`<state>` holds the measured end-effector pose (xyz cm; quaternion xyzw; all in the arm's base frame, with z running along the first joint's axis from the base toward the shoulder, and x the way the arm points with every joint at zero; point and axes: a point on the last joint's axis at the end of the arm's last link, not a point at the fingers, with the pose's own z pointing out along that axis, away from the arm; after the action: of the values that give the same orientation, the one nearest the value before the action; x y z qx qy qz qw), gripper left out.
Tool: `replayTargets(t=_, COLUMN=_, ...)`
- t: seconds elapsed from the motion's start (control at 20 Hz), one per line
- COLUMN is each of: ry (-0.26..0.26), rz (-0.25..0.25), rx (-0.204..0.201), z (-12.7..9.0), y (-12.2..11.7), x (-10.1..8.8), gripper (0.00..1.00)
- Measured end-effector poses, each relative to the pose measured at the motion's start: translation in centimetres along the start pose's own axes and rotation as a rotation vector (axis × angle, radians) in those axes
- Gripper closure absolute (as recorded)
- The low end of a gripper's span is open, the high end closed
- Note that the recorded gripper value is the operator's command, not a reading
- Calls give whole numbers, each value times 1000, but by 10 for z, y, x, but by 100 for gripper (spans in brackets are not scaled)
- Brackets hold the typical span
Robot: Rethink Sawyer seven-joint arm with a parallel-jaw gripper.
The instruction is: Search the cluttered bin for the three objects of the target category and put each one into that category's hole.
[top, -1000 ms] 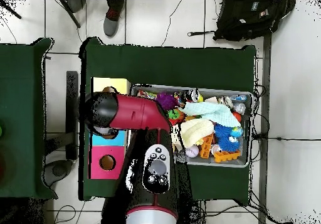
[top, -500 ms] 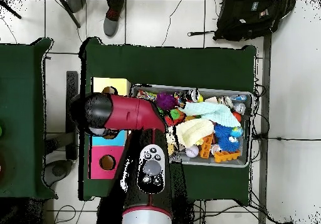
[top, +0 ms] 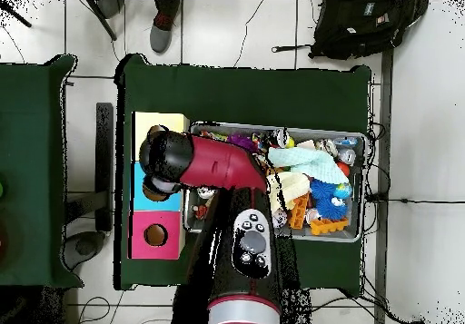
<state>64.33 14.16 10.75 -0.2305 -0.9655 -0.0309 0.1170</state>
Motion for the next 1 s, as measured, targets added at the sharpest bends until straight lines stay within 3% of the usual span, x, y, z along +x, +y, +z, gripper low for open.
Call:
replayTargets(t=0.4, ry=-2, rz=41, rx=-23, z=8, y=-22, x=-11, gripper=100)
replayTargets(t=0.75, ry=-18, rz=34, rx=-30, z=9, y=-19, x=-6, gripper=100)
replayTargets(t=1.0, ry=-26, rz=5, rx=-26, z=9, y=-4, x=6, gripper=100)
